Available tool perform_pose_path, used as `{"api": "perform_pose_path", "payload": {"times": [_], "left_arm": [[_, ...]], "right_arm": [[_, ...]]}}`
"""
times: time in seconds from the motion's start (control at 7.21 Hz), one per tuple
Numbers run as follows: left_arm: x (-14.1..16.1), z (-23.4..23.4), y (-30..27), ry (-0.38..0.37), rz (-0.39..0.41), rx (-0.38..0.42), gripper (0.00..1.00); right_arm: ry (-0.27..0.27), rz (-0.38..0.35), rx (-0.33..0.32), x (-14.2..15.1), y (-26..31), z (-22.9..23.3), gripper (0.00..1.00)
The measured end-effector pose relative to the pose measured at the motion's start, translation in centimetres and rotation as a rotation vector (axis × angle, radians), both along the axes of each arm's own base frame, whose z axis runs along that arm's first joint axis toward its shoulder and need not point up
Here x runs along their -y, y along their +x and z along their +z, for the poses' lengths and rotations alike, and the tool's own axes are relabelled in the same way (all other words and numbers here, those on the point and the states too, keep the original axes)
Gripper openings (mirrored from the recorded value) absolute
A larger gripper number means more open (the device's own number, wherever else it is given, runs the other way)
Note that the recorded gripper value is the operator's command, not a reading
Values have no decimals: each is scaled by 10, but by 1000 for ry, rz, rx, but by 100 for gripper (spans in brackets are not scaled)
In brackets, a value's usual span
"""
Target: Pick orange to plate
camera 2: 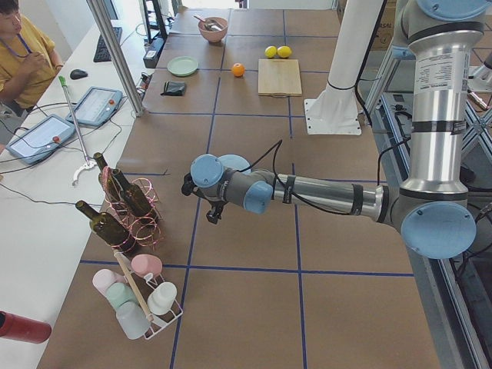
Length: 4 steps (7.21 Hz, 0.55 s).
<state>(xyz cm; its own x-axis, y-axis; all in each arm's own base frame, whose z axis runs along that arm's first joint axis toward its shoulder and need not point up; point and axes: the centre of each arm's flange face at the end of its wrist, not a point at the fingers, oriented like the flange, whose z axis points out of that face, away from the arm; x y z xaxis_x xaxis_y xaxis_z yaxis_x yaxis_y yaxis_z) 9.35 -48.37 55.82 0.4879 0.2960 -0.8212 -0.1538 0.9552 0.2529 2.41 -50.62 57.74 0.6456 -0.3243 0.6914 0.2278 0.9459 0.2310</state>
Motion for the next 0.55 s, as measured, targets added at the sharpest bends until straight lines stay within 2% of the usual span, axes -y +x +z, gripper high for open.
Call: {"api": "perform_pose_path", "payload": {"times": [0.28, 0.55], "left_arm": [[-2, -23, 104, -124, -127, 17, 96], [4, -37, 184, -184, -197, 42, 89]], "right_arm": [[3, -15, 1, 2, -8, -2, 100], [3, -21, 2, 2, -11, -2, 100]]}}
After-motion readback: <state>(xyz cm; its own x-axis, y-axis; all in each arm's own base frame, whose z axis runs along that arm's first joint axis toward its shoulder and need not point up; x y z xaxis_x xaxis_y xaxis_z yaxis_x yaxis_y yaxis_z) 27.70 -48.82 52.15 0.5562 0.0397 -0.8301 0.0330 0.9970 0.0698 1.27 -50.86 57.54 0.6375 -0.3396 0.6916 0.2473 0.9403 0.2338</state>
